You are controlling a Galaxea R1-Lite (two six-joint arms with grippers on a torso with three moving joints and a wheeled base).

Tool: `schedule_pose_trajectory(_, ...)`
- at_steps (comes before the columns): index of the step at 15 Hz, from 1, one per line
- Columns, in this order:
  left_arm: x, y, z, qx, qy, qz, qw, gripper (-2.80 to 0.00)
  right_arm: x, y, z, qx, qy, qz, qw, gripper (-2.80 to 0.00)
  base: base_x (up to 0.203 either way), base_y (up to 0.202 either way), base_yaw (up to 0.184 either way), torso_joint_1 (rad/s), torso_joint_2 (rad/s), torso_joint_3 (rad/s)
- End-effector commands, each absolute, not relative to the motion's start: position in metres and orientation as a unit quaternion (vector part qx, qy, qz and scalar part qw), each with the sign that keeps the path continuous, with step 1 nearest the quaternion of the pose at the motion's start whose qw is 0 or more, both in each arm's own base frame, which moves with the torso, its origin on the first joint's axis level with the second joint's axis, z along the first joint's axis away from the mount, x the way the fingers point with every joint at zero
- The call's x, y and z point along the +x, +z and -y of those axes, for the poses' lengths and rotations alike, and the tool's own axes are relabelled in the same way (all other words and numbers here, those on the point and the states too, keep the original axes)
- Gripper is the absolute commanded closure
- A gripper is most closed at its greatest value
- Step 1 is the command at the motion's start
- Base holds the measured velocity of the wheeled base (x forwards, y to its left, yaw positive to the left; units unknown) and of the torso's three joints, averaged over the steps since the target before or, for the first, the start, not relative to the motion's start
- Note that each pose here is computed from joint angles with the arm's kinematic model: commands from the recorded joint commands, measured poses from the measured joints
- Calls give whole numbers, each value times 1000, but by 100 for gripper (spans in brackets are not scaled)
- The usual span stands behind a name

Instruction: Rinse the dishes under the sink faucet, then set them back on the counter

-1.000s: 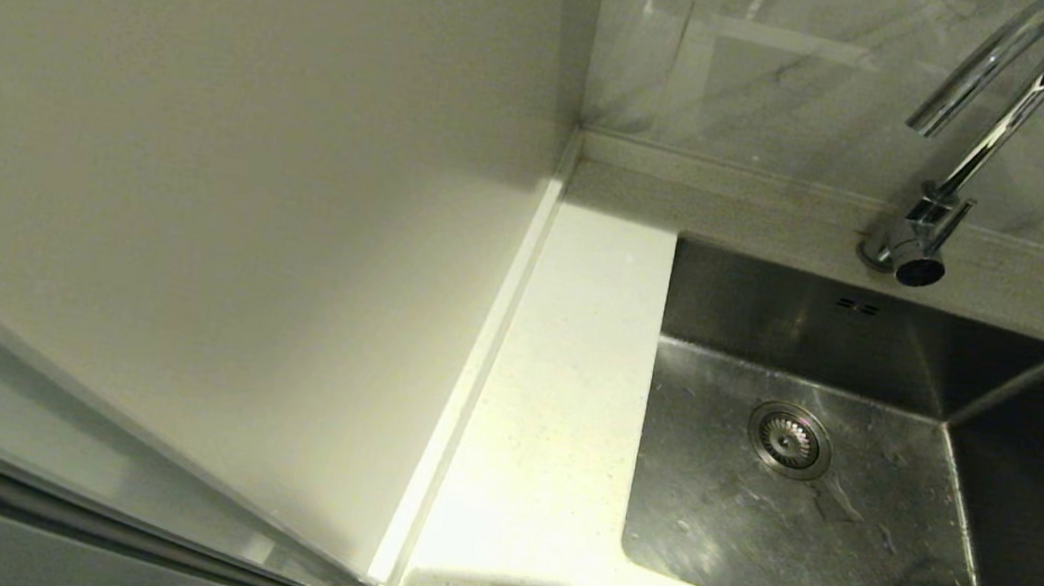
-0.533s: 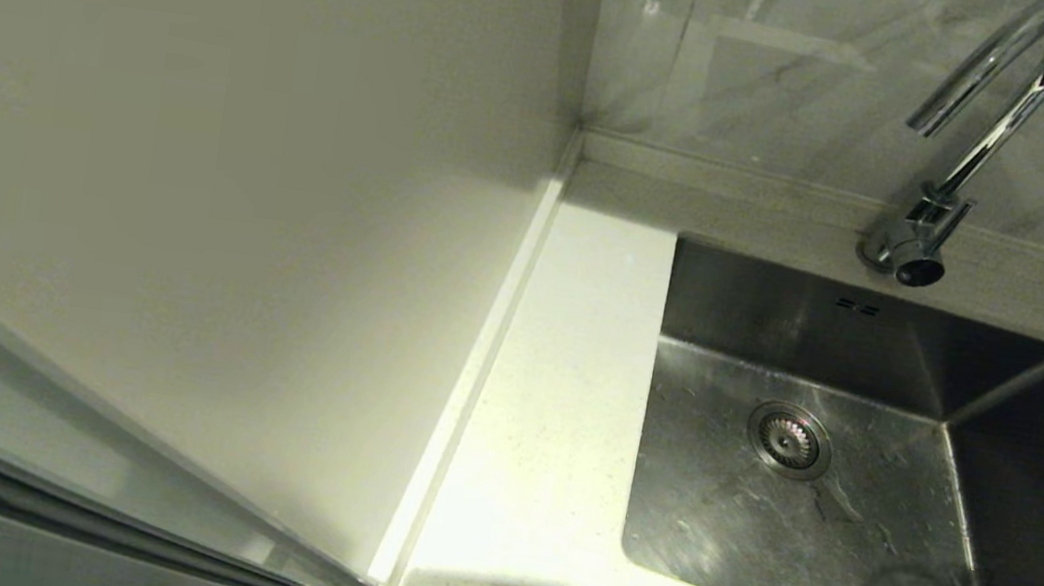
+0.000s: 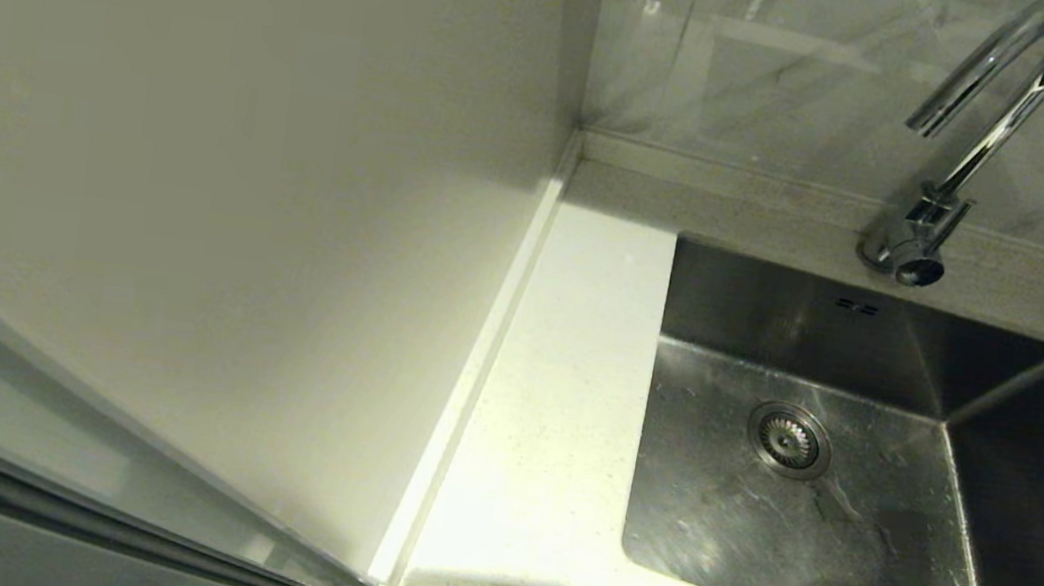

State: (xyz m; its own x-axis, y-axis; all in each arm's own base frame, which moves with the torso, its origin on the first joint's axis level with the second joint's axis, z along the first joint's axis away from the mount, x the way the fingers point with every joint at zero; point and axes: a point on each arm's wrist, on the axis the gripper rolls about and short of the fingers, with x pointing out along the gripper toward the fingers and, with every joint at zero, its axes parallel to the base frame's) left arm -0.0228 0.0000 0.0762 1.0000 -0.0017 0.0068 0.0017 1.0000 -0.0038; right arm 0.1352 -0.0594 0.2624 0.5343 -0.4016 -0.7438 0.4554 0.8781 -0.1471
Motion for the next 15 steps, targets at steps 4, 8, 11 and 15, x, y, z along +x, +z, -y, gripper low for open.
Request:
schedule_pose_trajectory(4,-23,75,0,-2,-1,2,1000,0,175,352,45,-40,-263,-188,946,-192,0,0,0,0,0,0)
schedule_pose_trajectory(8,-23,75,0,-2,-1,2,1000,0,167,387,37,-106,-263,-127,950,0,0,0,0,0,0,0)
schedule_pose_trajectory(11,-23,75,0,-2,-1,2,1000,0,138,409,31,-104,-263,-76,956,0,0,0,0,0,0,0)
schedule_pose_trajectory(15,-23,75,0,-2,-1,2,1000,0,68,395,16,-109,-224,-111,962,0,0,0,0,0,0,0)
